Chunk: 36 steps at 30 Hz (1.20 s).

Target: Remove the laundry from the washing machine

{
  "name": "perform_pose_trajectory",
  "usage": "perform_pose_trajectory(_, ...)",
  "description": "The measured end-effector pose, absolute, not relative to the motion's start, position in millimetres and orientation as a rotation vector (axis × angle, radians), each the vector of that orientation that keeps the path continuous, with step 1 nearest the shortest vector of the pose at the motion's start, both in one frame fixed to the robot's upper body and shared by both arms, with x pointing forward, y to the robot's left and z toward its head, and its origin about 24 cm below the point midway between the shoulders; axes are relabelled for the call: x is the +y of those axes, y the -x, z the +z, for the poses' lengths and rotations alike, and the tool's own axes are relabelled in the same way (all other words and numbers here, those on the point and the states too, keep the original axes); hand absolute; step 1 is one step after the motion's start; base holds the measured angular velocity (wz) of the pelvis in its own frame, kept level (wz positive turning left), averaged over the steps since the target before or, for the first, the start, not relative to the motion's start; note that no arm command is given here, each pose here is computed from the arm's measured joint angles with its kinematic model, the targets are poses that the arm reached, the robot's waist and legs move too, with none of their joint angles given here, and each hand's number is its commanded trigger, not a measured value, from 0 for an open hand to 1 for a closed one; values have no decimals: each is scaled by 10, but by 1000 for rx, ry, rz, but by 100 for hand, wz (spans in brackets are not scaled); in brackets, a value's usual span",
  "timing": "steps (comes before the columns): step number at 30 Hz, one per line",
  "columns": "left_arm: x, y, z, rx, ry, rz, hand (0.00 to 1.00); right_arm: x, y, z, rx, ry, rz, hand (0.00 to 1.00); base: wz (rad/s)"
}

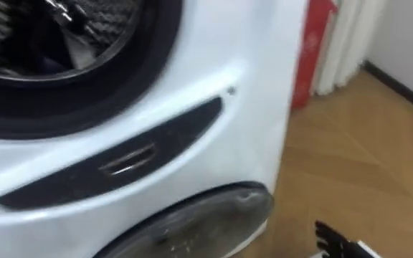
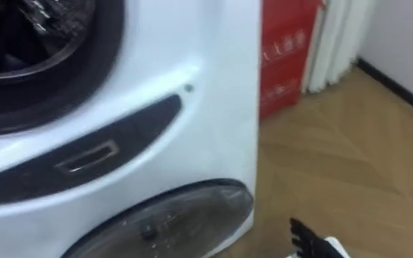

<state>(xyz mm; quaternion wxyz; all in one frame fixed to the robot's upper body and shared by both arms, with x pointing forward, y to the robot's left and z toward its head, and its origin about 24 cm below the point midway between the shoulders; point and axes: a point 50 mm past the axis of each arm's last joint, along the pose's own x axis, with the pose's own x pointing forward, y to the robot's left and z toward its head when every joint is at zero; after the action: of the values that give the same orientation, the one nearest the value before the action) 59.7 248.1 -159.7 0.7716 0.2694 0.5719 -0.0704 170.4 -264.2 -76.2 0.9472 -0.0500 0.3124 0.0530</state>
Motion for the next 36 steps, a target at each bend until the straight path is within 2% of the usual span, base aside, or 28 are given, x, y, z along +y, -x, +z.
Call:
perform_pose_trajectory(10, 2490, -306, -1624, 1330, -596, -66, 0, -2496, -1181, -1307, 978, 2, 99, 0, 36)
perform_pose_trajectory(22, 2339, -63, -1682, 1436, -495, -3, 0, -2229, -688, -1630, 1234, -74, 42, 0, 17)
perform_pose_trajectory(36, 2189, -46, -1710, 1451, -486, 0, 0, -2169, -595, -1703, 1305, 34, -131, 0, 7)
